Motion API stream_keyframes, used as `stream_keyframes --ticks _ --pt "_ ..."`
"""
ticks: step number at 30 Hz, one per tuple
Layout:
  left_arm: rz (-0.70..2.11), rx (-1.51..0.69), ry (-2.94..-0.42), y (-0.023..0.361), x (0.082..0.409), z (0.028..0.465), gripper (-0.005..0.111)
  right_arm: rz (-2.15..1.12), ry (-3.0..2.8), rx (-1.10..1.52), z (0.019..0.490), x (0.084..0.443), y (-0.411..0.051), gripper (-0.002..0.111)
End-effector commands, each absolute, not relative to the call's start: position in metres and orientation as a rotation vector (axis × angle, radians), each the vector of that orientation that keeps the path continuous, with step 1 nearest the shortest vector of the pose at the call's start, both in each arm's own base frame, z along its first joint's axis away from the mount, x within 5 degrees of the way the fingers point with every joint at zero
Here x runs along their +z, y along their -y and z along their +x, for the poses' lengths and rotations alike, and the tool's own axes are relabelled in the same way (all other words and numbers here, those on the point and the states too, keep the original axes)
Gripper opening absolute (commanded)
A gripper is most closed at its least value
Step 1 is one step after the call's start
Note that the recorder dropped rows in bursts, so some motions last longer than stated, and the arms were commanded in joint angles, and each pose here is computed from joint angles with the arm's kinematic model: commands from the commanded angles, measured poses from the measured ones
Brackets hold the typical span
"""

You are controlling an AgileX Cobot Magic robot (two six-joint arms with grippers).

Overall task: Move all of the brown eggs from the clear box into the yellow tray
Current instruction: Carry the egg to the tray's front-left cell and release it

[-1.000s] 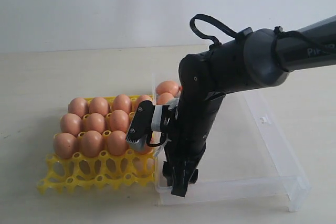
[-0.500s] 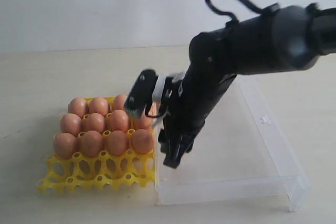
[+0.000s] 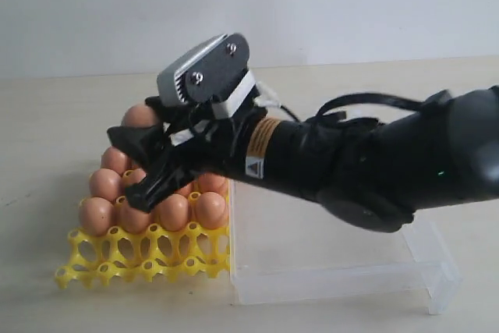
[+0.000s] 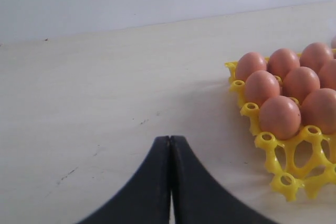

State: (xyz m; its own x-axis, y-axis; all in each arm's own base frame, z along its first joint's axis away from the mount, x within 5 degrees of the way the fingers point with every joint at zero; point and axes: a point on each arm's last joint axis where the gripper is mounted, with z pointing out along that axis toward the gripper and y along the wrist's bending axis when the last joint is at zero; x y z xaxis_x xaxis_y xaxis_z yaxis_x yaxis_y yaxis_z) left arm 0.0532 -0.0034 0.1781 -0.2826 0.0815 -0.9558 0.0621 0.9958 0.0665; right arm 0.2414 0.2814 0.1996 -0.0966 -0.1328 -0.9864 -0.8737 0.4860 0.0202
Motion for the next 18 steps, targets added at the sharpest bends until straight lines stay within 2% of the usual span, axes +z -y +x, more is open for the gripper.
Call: stream_keyframes --ticks 1,7,18 --pt "0.097 0.012 -1.84 0.004 0.181 0.053 0.0 -0.878 -1.548 1.036 0.23 0.164 -0.3 0.0" --pt "0.099 0.014 -1.84 0.004 0.181 0.053 0.0 -0.877 -1.591 1.223 0.236 0.144 -0.326 0.0" --pt "0.098 0.012 -1.84 0.004 0.181 0.053 0.0 -0.861 -1.641 1.286 0.243 0.126 -0.349 0.0"
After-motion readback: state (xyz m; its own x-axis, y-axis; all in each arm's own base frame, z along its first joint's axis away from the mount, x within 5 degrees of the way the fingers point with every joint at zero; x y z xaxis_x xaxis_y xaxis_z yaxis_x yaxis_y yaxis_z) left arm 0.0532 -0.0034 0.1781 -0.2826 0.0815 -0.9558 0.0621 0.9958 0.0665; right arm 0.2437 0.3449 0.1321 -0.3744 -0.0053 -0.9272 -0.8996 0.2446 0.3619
